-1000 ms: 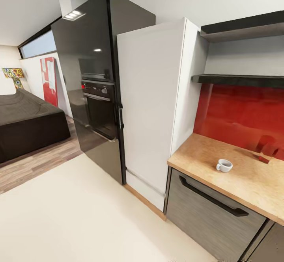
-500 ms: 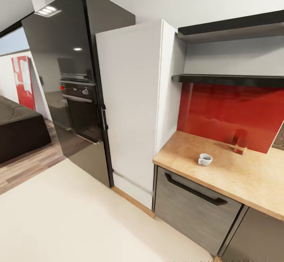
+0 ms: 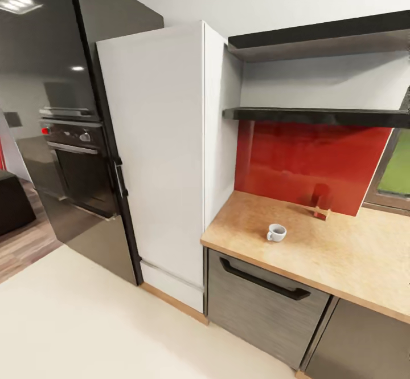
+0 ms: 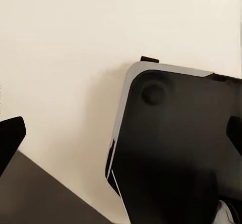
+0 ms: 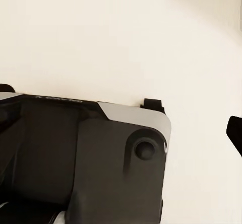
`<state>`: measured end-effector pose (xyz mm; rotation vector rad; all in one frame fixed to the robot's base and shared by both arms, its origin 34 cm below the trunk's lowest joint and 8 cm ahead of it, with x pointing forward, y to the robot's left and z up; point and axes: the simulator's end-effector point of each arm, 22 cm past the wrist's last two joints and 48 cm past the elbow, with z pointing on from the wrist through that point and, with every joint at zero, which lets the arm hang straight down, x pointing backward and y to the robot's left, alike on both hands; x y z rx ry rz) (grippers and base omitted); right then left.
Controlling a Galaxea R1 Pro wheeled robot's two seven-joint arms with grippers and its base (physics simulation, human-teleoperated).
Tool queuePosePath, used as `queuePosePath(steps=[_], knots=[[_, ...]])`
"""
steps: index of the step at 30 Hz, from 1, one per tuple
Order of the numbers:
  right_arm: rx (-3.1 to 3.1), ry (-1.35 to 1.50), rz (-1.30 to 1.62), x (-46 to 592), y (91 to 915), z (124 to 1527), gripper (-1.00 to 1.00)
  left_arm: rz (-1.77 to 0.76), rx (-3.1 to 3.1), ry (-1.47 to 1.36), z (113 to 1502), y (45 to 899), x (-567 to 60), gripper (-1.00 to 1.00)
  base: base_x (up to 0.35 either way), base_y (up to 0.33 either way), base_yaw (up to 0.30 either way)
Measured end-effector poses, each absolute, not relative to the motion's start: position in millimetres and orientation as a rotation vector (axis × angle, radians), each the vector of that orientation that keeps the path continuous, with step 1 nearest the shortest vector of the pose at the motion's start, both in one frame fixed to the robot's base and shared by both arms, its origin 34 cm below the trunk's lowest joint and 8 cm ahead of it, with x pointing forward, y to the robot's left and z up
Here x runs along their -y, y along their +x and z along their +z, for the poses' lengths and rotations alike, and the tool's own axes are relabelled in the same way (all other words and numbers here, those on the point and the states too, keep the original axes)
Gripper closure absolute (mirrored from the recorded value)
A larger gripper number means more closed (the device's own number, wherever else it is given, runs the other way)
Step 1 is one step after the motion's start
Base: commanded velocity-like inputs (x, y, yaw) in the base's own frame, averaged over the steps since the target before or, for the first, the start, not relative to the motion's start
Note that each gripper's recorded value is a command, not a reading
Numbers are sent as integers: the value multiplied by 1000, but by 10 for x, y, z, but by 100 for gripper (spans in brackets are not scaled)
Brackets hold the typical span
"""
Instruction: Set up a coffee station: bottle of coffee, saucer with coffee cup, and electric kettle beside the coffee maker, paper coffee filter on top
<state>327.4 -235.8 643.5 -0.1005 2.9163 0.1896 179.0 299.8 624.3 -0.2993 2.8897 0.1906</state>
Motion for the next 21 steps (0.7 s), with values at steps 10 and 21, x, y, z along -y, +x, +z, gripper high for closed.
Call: queuePosePath(steps=[10,21], knots=[[-2916,-100,190,2358,3277,6433,-100,193,-2892,-300,6241,1783,-3004,-100,113,204,-265],[-2923,-95,186,2375,3266,6430,-100,194,-2893,-300,6240,1776,-3006,-100,2,8,-265]])
